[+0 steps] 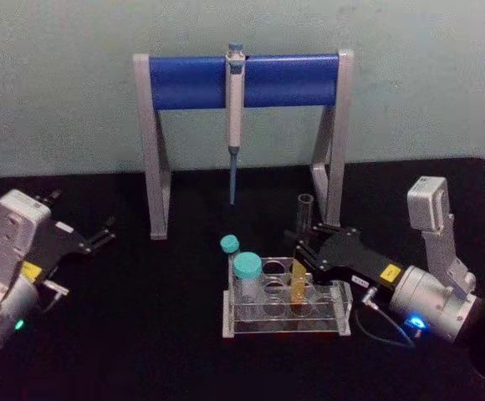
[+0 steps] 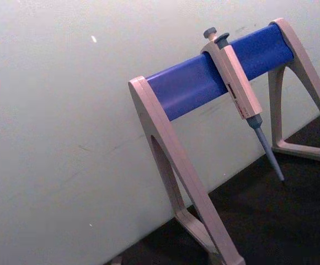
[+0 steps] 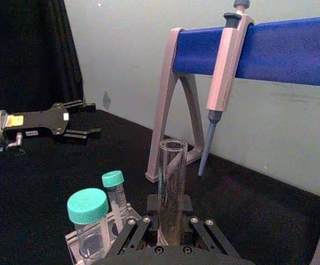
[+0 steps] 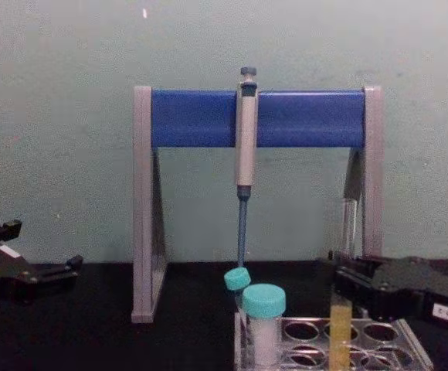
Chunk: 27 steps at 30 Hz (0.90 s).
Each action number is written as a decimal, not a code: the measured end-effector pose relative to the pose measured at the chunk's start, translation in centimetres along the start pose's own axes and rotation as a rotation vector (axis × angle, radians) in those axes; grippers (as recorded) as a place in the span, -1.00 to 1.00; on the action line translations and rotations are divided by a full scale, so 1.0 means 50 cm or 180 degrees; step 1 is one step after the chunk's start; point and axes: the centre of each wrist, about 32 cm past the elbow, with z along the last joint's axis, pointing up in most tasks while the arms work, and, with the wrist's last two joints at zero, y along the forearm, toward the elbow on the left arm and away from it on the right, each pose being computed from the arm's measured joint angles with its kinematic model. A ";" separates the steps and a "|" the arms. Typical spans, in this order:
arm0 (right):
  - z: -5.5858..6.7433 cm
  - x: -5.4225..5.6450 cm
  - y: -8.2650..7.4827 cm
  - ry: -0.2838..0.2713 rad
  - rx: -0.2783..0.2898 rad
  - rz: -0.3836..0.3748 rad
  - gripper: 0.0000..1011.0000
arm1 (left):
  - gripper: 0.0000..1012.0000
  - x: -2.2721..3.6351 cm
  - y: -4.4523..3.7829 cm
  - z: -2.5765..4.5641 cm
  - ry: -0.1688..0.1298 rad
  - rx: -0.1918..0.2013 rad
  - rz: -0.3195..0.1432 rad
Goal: Pick up the test tube from the test tube rack, shake it, then place it back into the test tube rack.
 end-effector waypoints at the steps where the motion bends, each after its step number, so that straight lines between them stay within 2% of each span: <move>1: 0.000 0.000 0.000 -0.0007 -0.0003 -0.0006 -0.56 | 1.00 0.000 0.000 0.000 0.0000 0.0000 0.0000; 13: 0.000 0.000 0.000 -0.0005 -0.0004 -0.0004 -0.55 | 1.00 0.000 0.000 0.000 0.0000 0.0000 0.0000; 16: -0.001 0.000 -0.001 -0.0002 -0.0016 -0.0004 -0.43 | 1.00 0.000 0.000 0.000 0.0000 0.0000 0.0000; 17: -0.001 0.000 -0.001 -0.0002 -0.0017 -0.0003 -0.31 | 1.00 0.000 0.000 0.000 0.0000 0.0000 0.0000; 20: -0.001 0.000 -0.001 0.0000 -0.0016 -0.0003 -0.15 | 1.00 0.000 0.000 0.000 0.0000 0.0000 0.0000; 21: -0.001 0.000 -0.001 0.0000 -0.0015 -0.0003 -0.03 | 1.00 0.000 0.000 0.000 0.0000 0.0000 0.0000; 22: -0.001 0.000 -0.001 0.0000 -0.0015 -0.0003 -0.03 | 1.00 0.000 0.000 0.000 0.0000 0.0000 0.0000; 27: -0.001 0.000 -0.001 0.0002 -0.0014 -0.0002 0.33 | 1.00 0.000 0.000 0.000 0.0000 0.0000 0.0000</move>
